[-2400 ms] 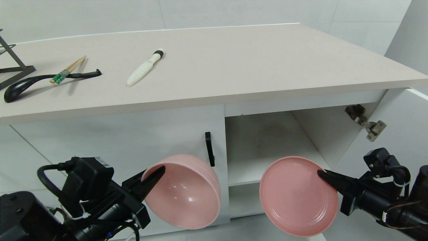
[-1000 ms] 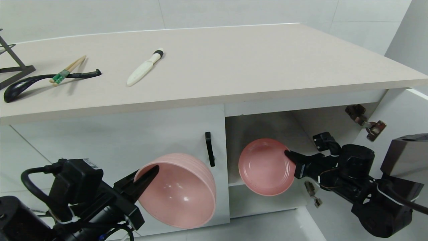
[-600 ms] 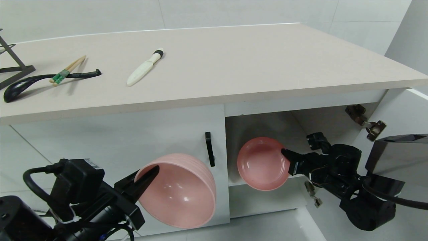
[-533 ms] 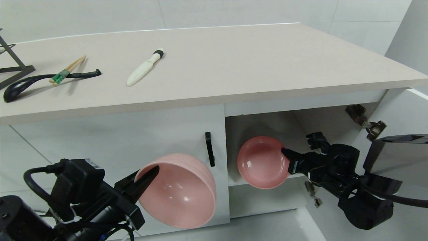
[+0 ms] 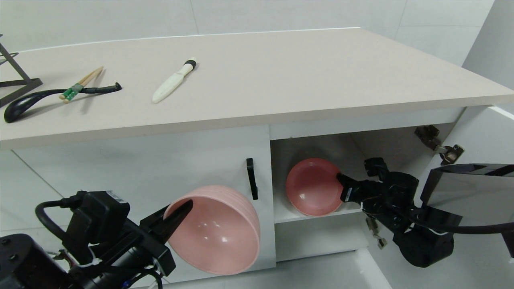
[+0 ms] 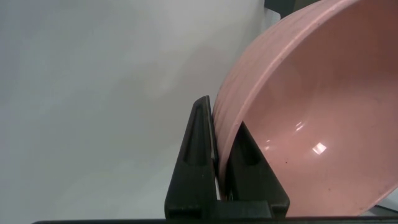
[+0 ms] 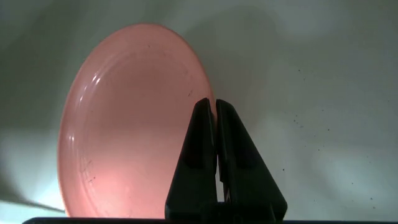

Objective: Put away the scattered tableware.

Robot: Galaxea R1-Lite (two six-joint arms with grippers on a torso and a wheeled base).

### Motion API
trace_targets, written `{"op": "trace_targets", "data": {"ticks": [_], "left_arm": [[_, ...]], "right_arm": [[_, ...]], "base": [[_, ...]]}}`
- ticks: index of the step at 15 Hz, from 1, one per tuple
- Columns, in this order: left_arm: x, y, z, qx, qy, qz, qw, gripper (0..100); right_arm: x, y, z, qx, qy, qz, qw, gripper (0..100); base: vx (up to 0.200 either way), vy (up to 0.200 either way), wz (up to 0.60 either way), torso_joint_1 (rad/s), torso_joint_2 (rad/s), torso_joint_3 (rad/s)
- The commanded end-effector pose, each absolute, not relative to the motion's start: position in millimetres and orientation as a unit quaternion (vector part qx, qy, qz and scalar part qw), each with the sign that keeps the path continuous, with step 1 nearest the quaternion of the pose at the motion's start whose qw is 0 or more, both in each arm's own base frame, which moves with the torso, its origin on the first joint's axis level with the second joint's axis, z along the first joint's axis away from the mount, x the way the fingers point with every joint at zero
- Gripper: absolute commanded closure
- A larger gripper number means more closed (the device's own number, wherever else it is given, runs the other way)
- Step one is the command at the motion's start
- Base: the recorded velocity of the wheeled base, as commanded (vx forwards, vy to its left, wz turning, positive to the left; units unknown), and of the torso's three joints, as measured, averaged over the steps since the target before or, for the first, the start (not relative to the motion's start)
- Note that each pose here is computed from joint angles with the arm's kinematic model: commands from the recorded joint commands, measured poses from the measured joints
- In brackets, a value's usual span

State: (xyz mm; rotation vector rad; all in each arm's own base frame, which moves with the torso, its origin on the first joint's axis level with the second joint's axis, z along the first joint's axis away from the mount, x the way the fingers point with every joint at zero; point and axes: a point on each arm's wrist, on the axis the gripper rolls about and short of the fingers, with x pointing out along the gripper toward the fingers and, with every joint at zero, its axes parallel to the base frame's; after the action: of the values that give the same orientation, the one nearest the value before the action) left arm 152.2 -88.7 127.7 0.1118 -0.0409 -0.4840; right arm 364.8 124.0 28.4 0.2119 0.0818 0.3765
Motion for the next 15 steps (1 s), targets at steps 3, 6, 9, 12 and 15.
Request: {"op": "trace_targets", "data": {"ticks": [3,6,9,12,15], "left_arm": [[153,-89,127,0.055,-0.018,-0.239,0.969,100],[153,-89,127,0.055,-0.018,-0.239,0.969,100],[153,-89,126,0.055,-0.017,-0.239,0.969,100],[154,-90,125,0.056,-0.012,-0.235,0.970,100],[154,-90,124,0.054,-0.011,-0.232,0.971,100]], "right_arm": [[369,125,24,0.119,0.040,0.178,0.976,100],[373,125,15,0.117,0.047,0.160,0.979,100],[374,121,12,0.118,0.047,0.135,0.983,100],[379,121,15,0.129,0.035,0.128,0.983,100],[381,123,13,0.126,0.035,0.127,0.983,100]], "base": [[0.000,0.000,0.00,0.000,0.00,0.000],[0.000,0.000,0.00,0.000,0.00,0.000],[0.000,0.000,0.00,0.000,0.00,0.000],[0.000,0.000,0.00,0.000,0.00,0.000],[0.000,0.000,0.00,0.000,0.00,0.000]]}}
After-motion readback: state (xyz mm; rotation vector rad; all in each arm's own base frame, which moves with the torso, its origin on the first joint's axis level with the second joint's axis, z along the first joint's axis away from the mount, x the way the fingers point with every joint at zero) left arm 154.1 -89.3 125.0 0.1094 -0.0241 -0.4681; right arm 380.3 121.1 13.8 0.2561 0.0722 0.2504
